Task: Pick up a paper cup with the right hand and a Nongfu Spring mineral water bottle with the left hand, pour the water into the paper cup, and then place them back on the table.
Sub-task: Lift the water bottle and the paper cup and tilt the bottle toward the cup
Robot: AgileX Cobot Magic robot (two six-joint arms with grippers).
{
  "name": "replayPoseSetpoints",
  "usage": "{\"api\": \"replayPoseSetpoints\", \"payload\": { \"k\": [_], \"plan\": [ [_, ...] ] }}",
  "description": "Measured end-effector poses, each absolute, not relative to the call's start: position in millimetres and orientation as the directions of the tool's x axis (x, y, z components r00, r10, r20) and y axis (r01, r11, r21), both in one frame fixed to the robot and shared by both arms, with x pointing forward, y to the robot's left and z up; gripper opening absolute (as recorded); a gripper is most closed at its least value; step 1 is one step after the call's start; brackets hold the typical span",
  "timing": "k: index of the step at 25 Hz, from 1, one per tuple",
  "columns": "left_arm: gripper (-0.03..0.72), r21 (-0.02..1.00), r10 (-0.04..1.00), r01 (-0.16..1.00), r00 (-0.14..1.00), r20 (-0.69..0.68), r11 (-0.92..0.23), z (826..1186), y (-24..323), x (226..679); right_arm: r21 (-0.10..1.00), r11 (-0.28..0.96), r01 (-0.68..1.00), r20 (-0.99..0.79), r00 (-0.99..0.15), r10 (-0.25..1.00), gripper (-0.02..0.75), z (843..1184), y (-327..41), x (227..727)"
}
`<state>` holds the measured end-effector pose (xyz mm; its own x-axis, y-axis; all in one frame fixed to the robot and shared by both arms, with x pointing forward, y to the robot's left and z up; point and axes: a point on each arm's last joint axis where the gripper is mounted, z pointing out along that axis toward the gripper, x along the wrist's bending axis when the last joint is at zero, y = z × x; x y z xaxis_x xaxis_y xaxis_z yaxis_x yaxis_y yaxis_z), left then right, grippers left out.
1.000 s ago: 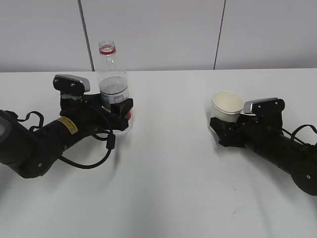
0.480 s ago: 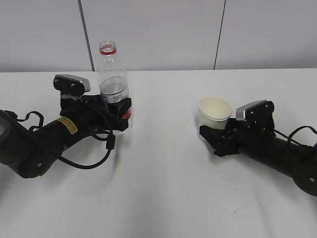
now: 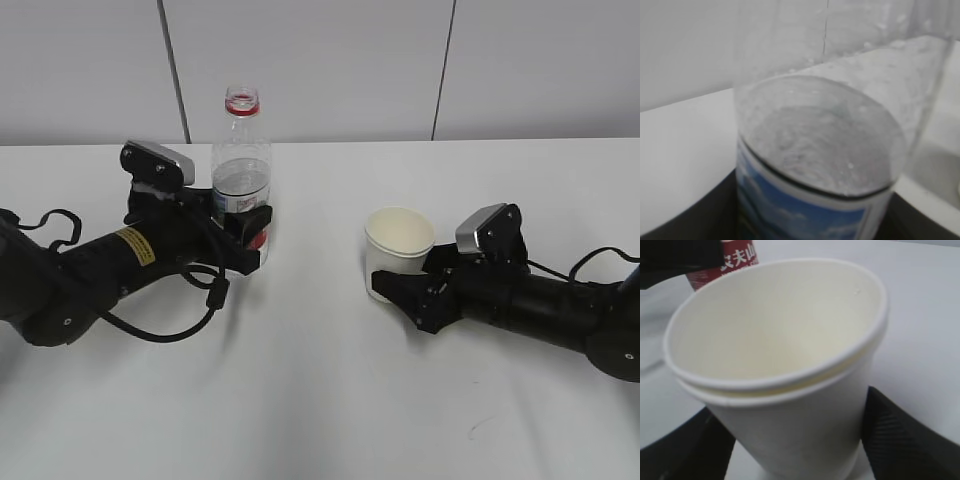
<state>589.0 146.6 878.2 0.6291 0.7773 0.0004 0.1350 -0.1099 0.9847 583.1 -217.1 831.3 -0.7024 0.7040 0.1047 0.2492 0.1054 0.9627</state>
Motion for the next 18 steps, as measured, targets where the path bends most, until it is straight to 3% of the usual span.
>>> {"api": "replayPoseSetpoints", "payload": {
  "k": [11, 18],
  "plan": [
    [0.398, 0.943, 0.742, 0.035, 0.627, 0.237, -0.330, 908, 151, 588, 0.954, 0.177, 0.241, 0.102, -0.819, 0.565, 0.550, 838, -180, 592],
    [0.398, 0.870, 0.665, -0.061, 0.619, 0.417, -0.489, 919, 153, 587, 0.947, 0.186, 0.263, 0.118, -0.822, 0.558, 0.550, 843, -175, 603]
  ]
}}
